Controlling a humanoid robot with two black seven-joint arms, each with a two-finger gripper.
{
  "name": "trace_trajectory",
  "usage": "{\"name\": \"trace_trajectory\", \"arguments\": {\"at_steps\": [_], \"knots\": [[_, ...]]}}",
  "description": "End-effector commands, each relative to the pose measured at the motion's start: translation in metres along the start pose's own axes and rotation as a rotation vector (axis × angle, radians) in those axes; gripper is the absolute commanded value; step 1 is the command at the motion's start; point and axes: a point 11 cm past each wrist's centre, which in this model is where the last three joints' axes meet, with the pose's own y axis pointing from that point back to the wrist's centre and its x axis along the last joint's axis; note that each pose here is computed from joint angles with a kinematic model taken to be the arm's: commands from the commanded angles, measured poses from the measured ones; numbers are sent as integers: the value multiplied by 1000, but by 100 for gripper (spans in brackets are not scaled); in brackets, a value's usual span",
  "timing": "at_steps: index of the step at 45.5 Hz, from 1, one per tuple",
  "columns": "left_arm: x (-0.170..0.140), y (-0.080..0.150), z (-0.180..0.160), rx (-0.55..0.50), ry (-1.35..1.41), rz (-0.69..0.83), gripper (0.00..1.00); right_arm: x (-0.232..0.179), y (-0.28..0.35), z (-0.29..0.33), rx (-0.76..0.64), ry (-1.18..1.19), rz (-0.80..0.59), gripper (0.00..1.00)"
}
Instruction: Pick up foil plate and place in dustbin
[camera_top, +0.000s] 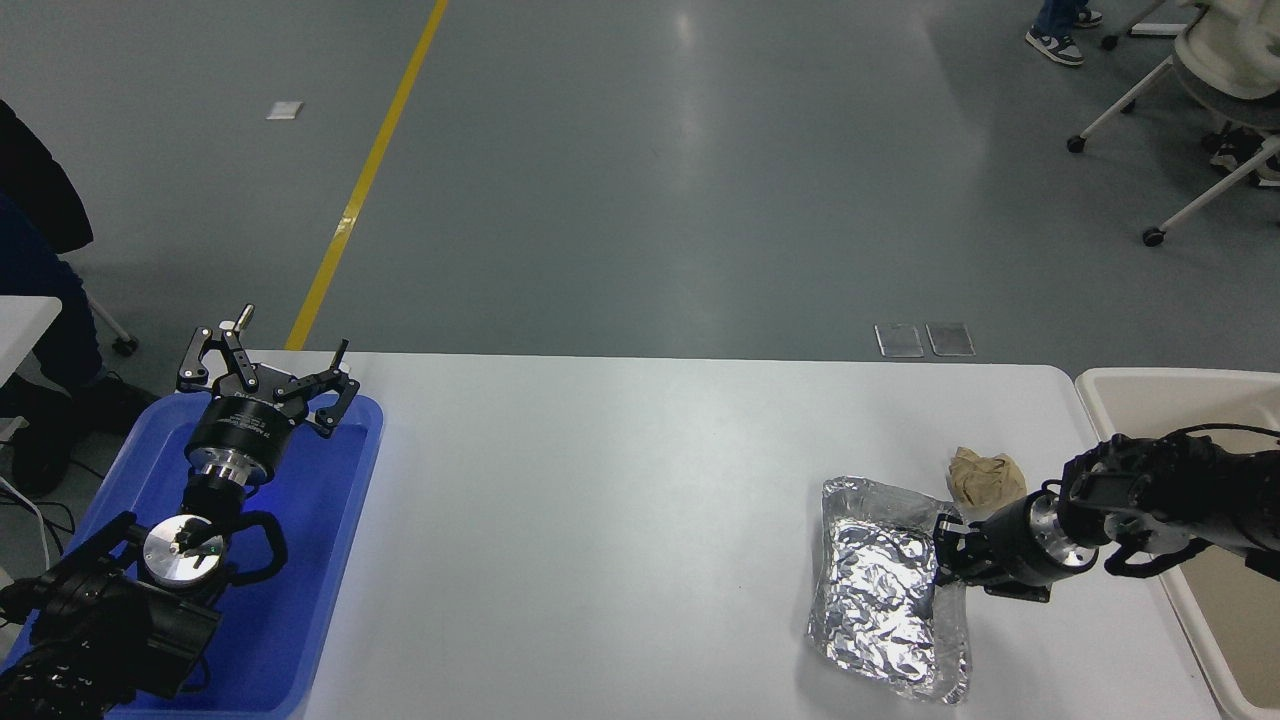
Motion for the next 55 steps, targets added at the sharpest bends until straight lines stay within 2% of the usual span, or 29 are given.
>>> {"name": "trace_trajectory", "arguments": {"at_steps": [1,10,29,41,55], "knots": [[0,0,0,0,0,0,100,15,54,-17,-23,111,-58,0],[0,0,0,0,0,0,100,31,114,-32,-24,159,-80,0],[0,0,0,0,0,0,100,78,249,-97,21,335,215,0],[0,0,0,0,0,0,100,84,288,-116,30,379,304,0],[0,0,0,0,0,0,100,91,304,-94,-16,340,340,0]]}}
